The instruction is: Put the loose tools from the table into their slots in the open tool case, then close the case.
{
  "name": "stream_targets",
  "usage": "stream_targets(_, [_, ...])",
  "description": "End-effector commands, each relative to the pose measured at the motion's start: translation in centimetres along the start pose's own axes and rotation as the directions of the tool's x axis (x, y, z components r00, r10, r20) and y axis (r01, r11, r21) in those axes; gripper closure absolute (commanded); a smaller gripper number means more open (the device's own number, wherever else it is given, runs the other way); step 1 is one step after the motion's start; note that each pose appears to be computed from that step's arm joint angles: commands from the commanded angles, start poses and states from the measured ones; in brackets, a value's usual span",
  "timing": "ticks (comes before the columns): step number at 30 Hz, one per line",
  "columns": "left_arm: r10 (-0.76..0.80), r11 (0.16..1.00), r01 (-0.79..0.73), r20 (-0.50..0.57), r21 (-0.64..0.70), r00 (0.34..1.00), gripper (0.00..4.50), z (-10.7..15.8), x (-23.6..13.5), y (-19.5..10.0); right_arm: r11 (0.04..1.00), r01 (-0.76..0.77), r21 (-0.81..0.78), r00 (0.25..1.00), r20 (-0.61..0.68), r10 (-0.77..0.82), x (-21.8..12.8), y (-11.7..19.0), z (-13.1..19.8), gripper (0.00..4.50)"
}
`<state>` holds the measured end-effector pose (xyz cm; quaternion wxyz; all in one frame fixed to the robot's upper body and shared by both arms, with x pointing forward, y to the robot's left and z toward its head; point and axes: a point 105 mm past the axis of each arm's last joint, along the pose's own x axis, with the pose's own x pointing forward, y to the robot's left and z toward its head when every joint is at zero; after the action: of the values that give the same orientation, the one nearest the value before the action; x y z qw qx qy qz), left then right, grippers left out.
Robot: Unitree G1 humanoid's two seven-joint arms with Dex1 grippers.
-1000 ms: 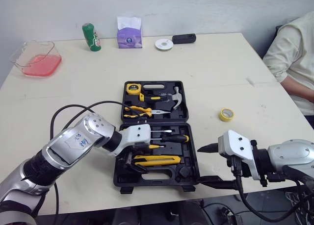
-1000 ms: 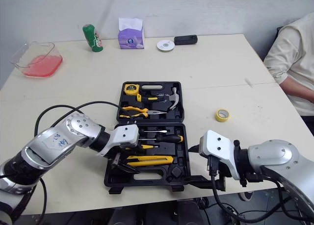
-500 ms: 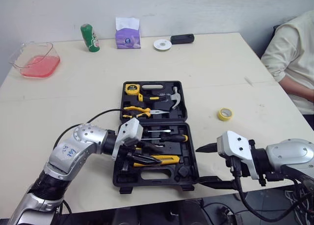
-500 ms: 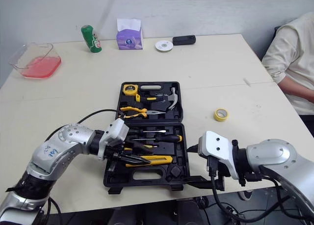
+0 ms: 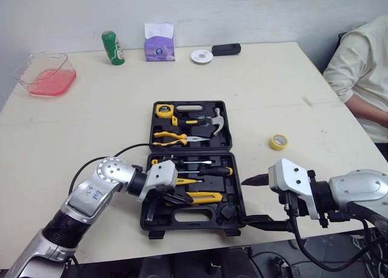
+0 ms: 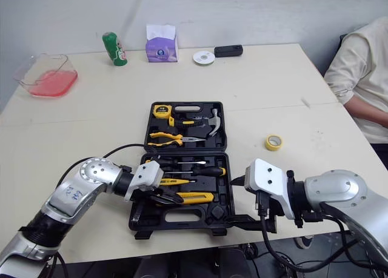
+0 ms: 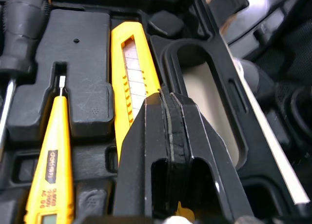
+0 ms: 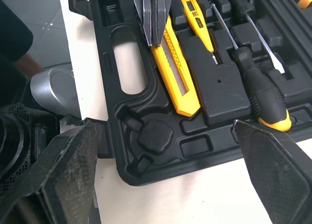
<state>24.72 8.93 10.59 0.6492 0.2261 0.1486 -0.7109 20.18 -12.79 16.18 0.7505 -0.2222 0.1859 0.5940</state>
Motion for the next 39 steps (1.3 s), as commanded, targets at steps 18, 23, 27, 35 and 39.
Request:
stream_targets(18, [0.343, 0.914, -0.244, 0.296, -0.324, 0.892, 3.14, 3.0, -9.0, 0.1, 0.907, 0.374, 0.195, 0.915, 0.083, -0.395, -6.4, -4.4, -2.2, 0.00])
stream_targets(23, [0.723, 0.660, -0.594, 0.176, -0.461, 0.668, 0.84, -1.2, -16.6, 1.1, 0.756, 0.579, 0.305, 0.799, -0.025, -0.601, -12.0, -4.8, -6.5, 0.00])
stream_targets(27, [0.822, 0.495, -0.691, 0.027, -0.527, 0.569, 0.02, -5.5, -20.9, -0.5, 0.633, 0.695, 0.341, 0.703, -0.140, -0.697, -16.1, -4.1, -10.2, 0.00])
stream_targets(35, [0.841, 0.448, -0.735, -0.041, -0.509, 0.540, 0.02, -7.3, -21.7, -0.4, 0.577, 0.740, 0.346, 0.649, -0.144, -0.747, -18.3, -4.7, -11.2, 0.00])
stream_targets(39, [0.704, 0.666, -0.610, 0.093, -0.429, 0.704, 0.02, -2.6, -17.8, 0.8, 0.677, 0.687, 0.264, 0.717, -0.096, -0.690, -17.0, -6.6, -9.2, 0.00])
